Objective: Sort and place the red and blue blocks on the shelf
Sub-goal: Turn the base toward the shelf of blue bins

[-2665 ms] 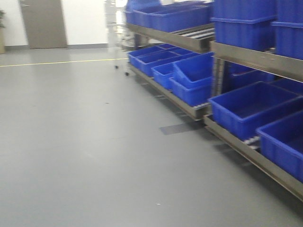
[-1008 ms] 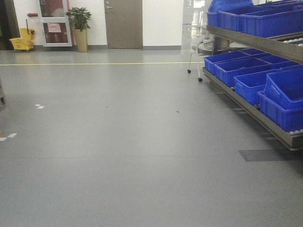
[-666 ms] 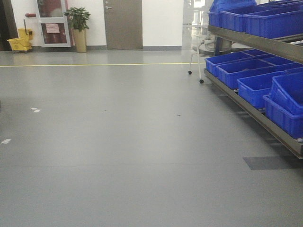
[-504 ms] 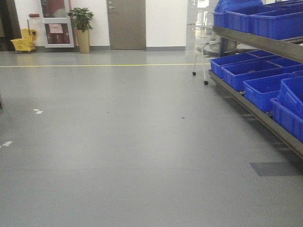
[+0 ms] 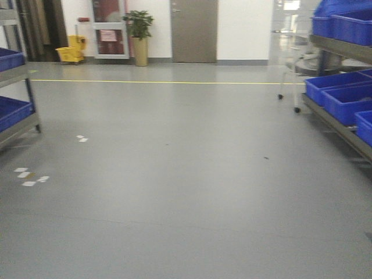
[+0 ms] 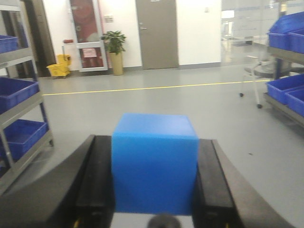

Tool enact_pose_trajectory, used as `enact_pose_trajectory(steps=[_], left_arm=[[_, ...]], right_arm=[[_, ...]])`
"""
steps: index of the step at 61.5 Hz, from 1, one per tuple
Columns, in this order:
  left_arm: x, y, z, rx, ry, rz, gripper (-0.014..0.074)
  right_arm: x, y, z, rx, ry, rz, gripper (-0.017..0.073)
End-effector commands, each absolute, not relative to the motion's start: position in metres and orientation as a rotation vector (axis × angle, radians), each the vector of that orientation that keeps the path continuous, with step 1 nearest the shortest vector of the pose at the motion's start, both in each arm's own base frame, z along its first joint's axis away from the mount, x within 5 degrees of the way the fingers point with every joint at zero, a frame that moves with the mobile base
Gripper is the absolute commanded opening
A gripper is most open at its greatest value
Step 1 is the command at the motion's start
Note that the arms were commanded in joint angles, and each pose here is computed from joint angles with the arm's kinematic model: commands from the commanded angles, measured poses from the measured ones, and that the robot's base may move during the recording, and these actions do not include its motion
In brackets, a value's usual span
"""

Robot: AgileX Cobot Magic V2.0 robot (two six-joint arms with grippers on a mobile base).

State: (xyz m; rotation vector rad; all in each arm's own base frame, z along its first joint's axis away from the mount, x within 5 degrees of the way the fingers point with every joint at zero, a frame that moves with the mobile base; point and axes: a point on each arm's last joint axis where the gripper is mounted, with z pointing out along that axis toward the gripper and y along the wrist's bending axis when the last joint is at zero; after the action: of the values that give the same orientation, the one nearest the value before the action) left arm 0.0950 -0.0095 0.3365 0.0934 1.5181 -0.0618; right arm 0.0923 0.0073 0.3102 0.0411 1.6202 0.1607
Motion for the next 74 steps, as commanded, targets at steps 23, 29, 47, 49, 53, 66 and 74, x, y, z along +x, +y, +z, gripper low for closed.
enact_pose_trajectory(steps=[23,29,47,49,53,66,74], left_arm=[[0.0943,-0.0093,0.3532,0.08,1.411,-0.069,0.0125],[0.0943,-0.0093,0.3532,0.08,1.411,-0.069,0.0125],[0.0943,-0.0093,0.3532,0.08,1.411,-0.069,0.0125],[0.0943,-0.0093,0.3532,0.08,1.411,-0.069,0.0125],[0.0943,-0.0093,0.3532,0.08,1.411,-0.069,0.0125],[0.0943,-0.0093,0.3532,0.08,1.411,-0.069,0.0125],[0.0943,-0.0093,0.3532,0.08,1.411,-0.069,0.0125]], right_arm=[[0.0918,0.0065,0.3271,0.035,1.51,0.15,0.0057],[0.0918,0.0065,0.3271,0.035,1.51,0.15,0.0057],[0.0918,0.0065,0.3271,0.035,1.51,0.15,0.0057],[0.0918,0.0065,0.3271,0.035,1.51,0.15,0.0057],[0.0918,0.0065,0.3271,0.035,1.51,0.15,0.0057],[0.0918,0.0065,0.3271,0.035,1.51,0.15,0.0057],[0.0918,0.0065,0.3271,0.035,1.51,0.15,0.0057]])
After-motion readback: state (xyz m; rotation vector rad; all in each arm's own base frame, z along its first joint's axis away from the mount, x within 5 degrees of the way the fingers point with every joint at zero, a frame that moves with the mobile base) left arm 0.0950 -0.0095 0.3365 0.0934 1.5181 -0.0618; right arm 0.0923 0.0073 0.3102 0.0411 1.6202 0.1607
